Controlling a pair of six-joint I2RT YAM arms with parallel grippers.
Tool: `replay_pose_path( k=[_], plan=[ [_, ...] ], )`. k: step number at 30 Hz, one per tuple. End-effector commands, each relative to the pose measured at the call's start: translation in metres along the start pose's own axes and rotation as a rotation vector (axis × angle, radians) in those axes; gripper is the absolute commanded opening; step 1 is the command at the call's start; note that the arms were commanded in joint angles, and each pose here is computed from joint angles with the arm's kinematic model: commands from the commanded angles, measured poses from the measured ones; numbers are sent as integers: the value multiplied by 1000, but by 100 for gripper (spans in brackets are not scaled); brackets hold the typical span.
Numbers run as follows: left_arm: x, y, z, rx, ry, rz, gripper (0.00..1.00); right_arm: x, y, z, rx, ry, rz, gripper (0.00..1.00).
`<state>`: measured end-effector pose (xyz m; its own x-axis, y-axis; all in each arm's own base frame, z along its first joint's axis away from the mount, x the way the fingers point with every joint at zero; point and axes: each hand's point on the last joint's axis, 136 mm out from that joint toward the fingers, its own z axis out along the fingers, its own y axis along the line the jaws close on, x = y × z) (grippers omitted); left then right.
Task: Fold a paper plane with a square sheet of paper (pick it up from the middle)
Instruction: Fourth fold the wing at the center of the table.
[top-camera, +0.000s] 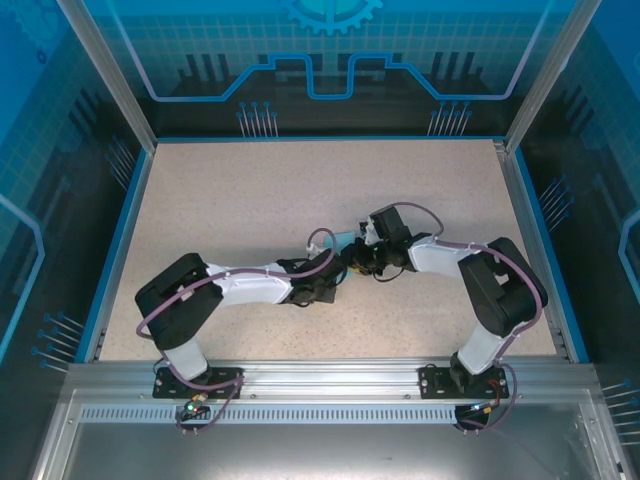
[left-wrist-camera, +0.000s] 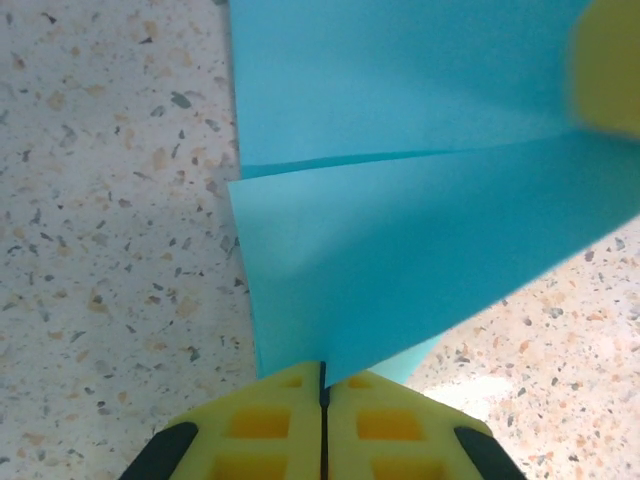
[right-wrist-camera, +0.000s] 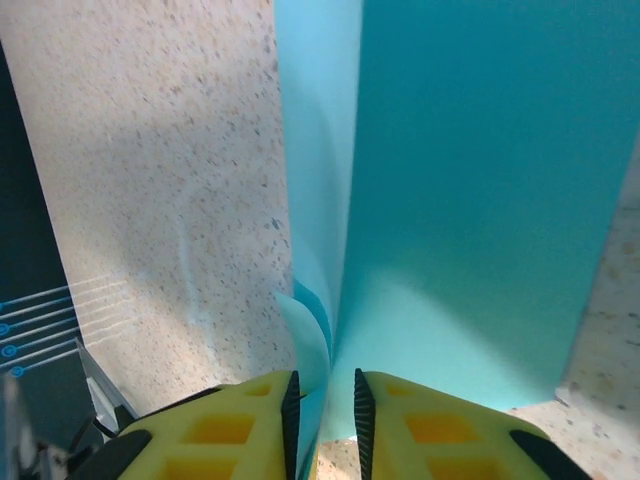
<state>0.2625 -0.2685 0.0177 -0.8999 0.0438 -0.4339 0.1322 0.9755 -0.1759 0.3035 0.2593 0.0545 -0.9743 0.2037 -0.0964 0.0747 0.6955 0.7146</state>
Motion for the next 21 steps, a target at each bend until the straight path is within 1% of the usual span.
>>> replay_pose_path(
  k=[1, 7, 10, 16, 19, 21],
  plan=[
    [-2, -10, -6, 156, 21, -45, 7, -4, 6, -23, -20, -30, -26, 28],
    [-5, -11, -5, 334, 59, -121, 8, -6, 11, -42, -34, -75, -66, 32],
    [-6, -8, -5, 370, 73, -150, 7, -4, 14, -40, -56, -72, -81, 33],
    [-6, -3, -3, 422, 93, -196, 8, 7, 26, -18, -86, -13, -109, 23],
    [-6, -2, -3, 447, 103, -212, 8, 11, 37, -3, -130, 17, -119, 18],
    [-8, -1, -2, 471, 109, -231, 9, 13, 41, 6, -127, 33, -128, 16]
  ],
)
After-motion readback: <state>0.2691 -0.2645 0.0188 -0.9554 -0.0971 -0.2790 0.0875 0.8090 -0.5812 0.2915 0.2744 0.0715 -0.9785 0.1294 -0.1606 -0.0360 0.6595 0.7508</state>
